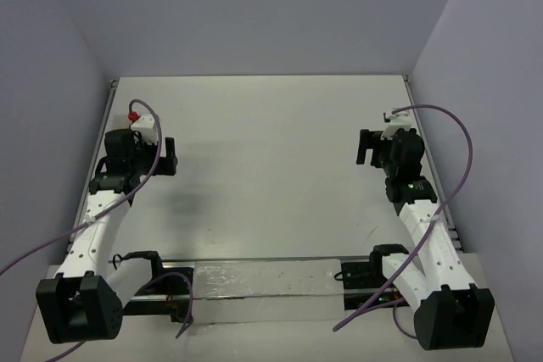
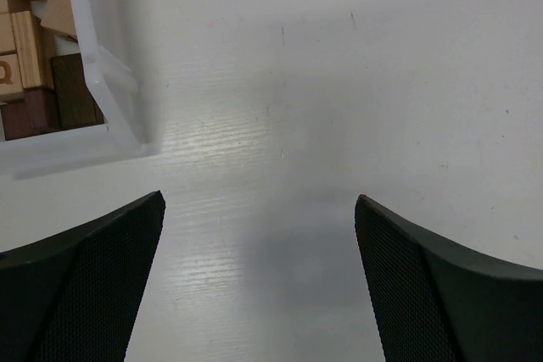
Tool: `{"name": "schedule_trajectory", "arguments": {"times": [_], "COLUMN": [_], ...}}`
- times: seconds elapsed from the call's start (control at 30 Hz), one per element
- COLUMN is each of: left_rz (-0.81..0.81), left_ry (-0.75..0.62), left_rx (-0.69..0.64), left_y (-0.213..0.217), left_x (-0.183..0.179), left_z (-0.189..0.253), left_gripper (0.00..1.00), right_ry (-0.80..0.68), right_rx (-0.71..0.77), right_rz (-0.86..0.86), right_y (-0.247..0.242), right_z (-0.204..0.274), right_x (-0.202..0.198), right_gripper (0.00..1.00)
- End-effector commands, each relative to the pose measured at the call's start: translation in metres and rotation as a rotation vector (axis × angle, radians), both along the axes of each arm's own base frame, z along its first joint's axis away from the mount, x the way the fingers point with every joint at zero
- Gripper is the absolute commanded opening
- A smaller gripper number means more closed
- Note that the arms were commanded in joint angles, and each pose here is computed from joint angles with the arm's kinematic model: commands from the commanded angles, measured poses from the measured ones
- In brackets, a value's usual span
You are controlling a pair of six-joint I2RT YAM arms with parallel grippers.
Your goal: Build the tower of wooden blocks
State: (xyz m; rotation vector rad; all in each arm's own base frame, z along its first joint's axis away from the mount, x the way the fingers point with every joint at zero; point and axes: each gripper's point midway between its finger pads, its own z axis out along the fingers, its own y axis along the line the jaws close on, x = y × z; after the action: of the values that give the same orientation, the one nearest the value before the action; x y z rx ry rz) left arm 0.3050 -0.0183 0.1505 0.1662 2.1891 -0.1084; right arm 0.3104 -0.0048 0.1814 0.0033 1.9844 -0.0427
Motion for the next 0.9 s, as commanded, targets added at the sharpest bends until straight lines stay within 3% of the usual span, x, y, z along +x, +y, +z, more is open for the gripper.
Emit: {"name": "schedule_trajectory", "arguments": {"times": [0.0,0.27,0.57,0.87], "left_rz": [0.003,0.023,0.143,0.263], "left_ry": [-0.078,-0.084,-0.011,0.157], "left_rx": [0.016,0.003,-0.047,-0.123], "left_y": [0.002,0.002,0.018,0.064], "left_x": [0.011,0.021,0.061,0.087], "left_z": [0.021,0.042,0.066,0.035], "left_gripper": [0.99,0.97,0.9,0.81], "right_ry": [-0.061,-0.047,-0.006,0.028], "right_rx": [0.001,0.001,-0.001,-0.008], "right_rz": [0.0,-0.013,-0.028,-0.043], "right_y": [0.001,0.0,-0.003,-0.005], "right_z": [0.016,0.012,0.003,-0.004], "right_x": [0.006,0.008,0.011,0.013], "right_gripper": [1.0,1.0,1.0,1.0]}}
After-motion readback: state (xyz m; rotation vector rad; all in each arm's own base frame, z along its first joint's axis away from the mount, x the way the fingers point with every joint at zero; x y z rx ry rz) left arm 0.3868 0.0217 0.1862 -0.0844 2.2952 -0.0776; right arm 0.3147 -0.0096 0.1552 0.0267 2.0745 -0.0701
